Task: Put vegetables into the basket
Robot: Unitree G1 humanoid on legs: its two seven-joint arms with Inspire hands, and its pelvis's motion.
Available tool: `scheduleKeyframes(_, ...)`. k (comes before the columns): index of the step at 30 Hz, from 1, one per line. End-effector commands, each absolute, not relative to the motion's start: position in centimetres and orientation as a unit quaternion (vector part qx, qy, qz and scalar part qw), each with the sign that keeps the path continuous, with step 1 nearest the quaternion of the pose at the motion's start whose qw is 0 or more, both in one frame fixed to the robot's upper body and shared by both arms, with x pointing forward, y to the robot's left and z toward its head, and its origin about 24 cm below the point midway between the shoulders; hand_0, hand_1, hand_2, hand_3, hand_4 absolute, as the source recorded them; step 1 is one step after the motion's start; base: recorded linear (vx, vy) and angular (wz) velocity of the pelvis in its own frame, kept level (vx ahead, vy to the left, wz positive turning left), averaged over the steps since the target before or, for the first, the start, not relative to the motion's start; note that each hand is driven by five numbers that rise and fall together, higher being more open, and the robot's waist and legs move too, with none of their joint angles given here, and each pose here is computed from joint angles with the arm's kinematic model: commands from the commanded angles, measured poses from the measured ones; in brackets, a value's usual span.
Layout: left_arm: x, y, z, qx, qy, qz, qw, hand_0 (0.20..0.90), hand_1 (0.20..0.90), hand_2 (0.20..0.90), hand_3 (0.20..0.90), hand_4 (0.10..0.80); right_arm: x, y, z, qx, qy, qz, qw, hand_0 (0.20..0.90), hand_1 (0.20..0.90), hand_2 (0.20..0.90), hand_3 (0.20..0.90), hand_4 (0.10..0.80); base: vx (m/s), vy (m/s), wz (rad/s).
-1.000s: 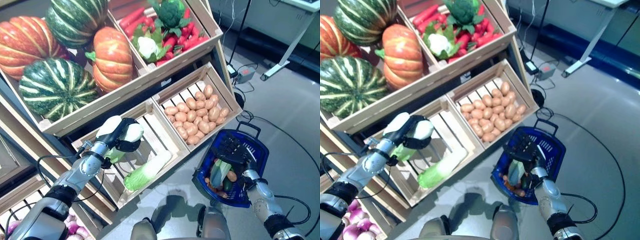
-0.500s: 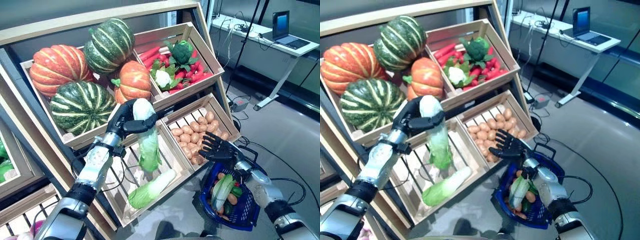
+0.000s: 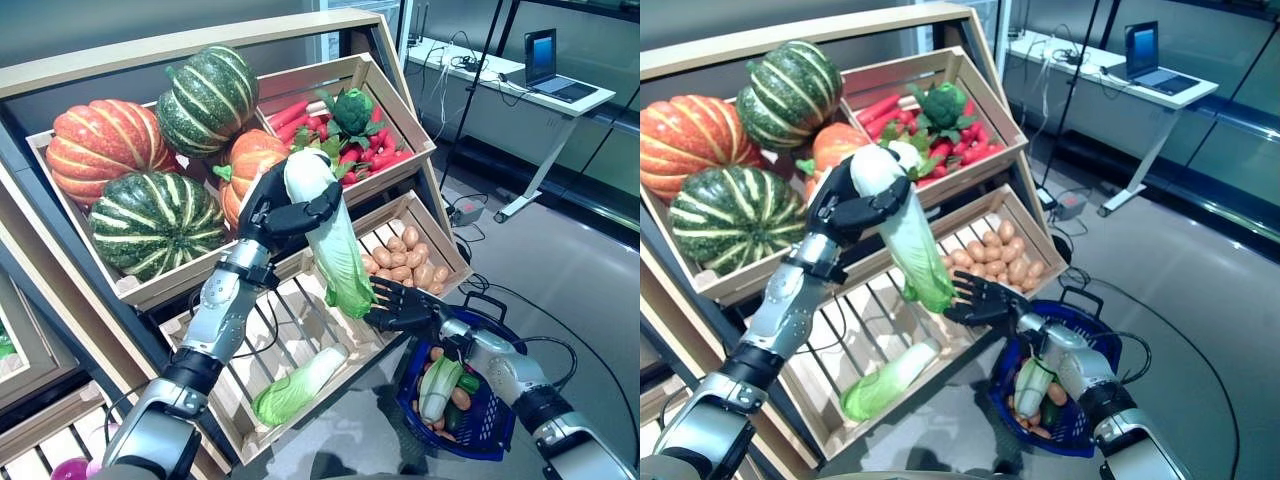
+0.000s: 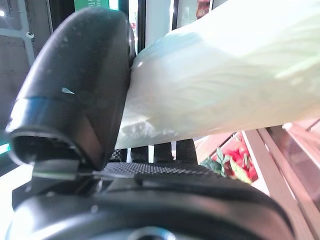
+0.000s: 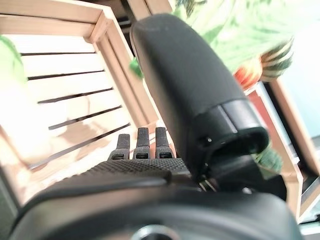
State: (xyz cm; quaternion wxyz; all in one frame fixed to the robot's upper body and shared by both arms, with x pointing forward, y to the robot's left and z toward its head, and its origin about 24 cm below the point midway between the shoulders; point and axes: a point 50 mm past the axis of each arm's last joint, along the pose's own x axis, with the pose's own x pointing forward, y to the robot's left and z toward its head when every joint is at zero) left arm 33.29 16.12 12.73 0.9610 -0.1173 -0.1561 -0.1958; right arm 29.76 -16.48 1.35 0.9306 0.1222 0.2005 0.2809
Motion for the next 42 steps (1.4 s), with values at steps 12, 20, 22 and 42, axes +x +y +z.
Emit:
scheduleKeyframes(12, 33.9, 10.7, 19.9, -0.069, -0.26, -0.3, 0.915, 0.3, 0.3, 0.3, 0.3, 0.4, 35.2, -12.4, 11.2, 0.018, 0.022, 0.265, 0.964, 0.9, 0.9, 0.9, 0.9, 0.8, 0.0, 0.0, 0.0)
scheduleKeyframes(20, 33.6, 9.9, 19.9, -0.095, -0.254, -0.314, 0.91, 0.3, 0.3, 0.3, 0.3, 0.4, 35.0, -10.1, 12.4, 0.014, 0.012, 0.305, 0.952, 0.9, 0.9, 0.9, 0.9, 0.8, 0.0, 0.0, 0.0)
scheduleKeyframes(22, 33.5, 9.5, 19.8, -0.097, -0.251, -0.32, 0.908, 0.3, 0.3, 0.3, 0.3, 0.4, 35.0, -9.4, 12.2, 0.038, 0.018, 0.318, 0.947, 0.9, 0.9, 0.9, 0.9, 0.8, 0.0, 0.0, 0.0)
scheduleKeyframes(42, 32.8, 5.6, 18.5, -0.134, -0.21, -0.388, 0.887, 0.3, 0.3, 0.3, 0.3, 0.4, 35.5, -5.3, 16.7, 0.195, -0.049, 0.399, 0.895, 0.9, 0.9, 0.9, 0.9, 0.8, -0.001, 0.0, 0.0)
